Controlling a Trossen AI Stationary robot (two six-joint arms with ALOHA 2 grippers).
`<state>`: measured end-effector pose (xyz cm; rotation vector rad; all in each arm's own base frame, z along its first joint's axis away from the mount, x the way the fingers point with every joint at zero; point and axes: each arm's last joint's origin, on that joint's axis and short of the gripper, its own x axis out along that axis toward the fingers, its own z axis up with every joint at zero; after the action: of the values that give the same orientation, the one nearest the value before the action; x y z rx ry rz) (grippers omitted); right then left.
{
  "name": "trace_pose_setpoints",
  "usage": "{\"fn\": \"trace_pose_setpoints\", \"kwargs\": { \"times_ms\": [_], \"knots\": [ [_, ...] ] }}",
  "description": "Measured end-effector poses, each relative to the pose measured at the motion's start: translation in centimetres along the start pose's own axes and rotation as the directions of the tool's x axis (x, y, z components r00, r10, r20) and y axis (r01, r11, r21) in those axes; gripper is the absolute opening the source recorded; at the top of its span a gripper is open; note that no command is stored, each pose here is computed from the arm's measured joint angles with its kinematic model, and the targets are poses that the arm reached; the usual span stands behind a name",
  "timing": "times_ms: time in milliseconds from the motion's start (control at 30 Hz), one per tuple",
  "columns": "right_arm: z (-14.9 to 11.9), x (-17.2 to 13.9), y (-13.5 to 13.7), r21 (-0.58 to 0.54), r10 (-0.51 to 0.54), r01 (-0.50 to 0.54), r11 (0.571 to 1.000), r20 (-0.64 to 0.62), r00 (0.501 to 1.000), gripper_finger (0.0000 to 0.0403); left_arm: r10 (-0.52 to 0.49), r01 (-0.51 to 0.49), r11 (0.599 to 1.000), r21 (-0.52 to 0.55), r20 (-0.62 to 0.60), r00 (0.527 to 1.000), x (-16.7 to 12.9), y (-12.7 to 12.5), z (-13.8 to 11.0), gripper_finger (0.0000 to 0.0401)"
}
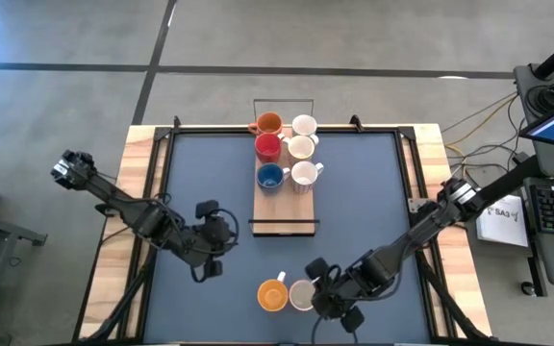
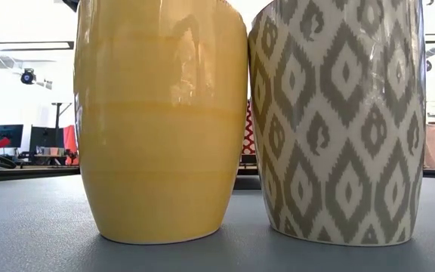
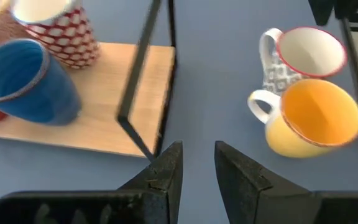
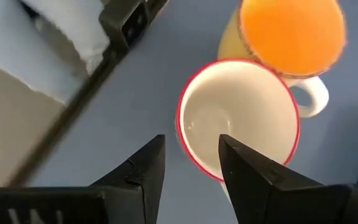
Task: Place coffee mugs
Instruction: Put the gray patterned mug on the shelf
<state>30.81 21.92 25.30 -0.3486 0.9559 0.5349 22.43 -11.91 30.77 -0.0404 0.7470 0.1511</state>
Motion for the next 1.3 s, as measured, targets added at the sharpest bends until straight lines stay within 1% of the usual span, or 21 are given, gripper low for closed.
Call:
{"fn": "trace_pose_setpoints", "kwargs": {
  "times_ms": [200,333,433,600,733,800,867,967,1033,1100,1167,1233,1300],
  "knots": [
    [-0.5,1.3,0.0,-0.170,-0.007,-0.003,0.985,-0.061,0.998,0.0139,0.049,-0.049,0.999,0.014,0.038,0.998,0.0,0.1,0.2,0.0076],
    [-0.8,2.0,0.0,-0.281,-0.020,-0.008,0.960,-0.097,0.995,0.0132,0.084,-0.087,0.996,0.025,0.088,0.993,-0.1,0.1,0.5,0.0076],
    [-1.0,2.4,0.0,-0.353,-0.033,-0.010,0.936,-0.116,0.993,0.0121,0.078,-0.082,0.996,0.032,0.114,0.990,-0.1,0.0,0.8,0.0076],
    [-1.3,3.3,0.1,-0.437,-0.032,-0.035,0.899,-0.145,0.989,0.0085,0.065,-0.071,0.997,0.043,0.140,0.988,-0.1,-0.1,1.1,0.0076],
    [-1.3,3.4,0.1,-0.446,-0.030,-0.038,0.894,-0.143,0.989,0.0031,0.064,-0.070,0.997,0.041,0.142,0.988,-0.1,-0.1,1.1,0.0076],
    [-1.3,3.4,0.1,-0.418,-0.029,-0.038,0.908,-0.152,0.988,0.0018,0.064,-0.070,0.997,0.042,0.142,0.988,-0.1,-0.1,1.1,0.0076],
    [-1.2,3.2,0.1,-0.351,-0.022,-0.035,0.936,-0.157,0.987,0.0016,0.064,-0.070,0.997,0.042,0.142,0.988,-0.1,-0.1,1.1,0.0076],
    [-1.1,2.4,0.1,-0.192,-0.002,-0.039,0.981,-0.208,0.978,0.0015,0.064,-0.072,0.996,0.053,0.142,0.988,-0.1,-0.1,1.1,0.0076],
    [-1.0,1.5,0.1,-0.062,0.001,-0.017,0.998,-0.257,0.966,0.0015,0.064,-0.073,0.995,0.062,0.142,0.988,-0.1,-0.1,1.1,0.0076],
    [-0.9,0.3,0.0,0.052,0.002,0.015,0.999,-0.310,0.951,0.0014,0.063,-0.073,0.995,0.063,0.142,0.988,-0.1,-0.1,1.1,0.0076],
    [-0.9,-1.0,0.0,0.138,0.002,0.053,0.989,-0.371,0.929,0.0014,0.063,-0.074,0.995,0.071,0.142,0.988,-0.1,-0.1,1.1,0.0076],
    [-1.1,-2.3,-0.1,0.204,0.004,0.098,0.974,-0.447,0.895,0.0014,0.064,-0.075,0.994,0.080,0.142,0.988,-0.1,-0.1,1.1,0.0076],
    [-1.3,-3.6,-0.2,0.246,0.004,0.141,0.959,-0.509,0.861,0.0014,0.063,-0.076,0.993,0.088,0.142,0.988,-0.1,-0.1,1.1,0.0076]
  ]
}}
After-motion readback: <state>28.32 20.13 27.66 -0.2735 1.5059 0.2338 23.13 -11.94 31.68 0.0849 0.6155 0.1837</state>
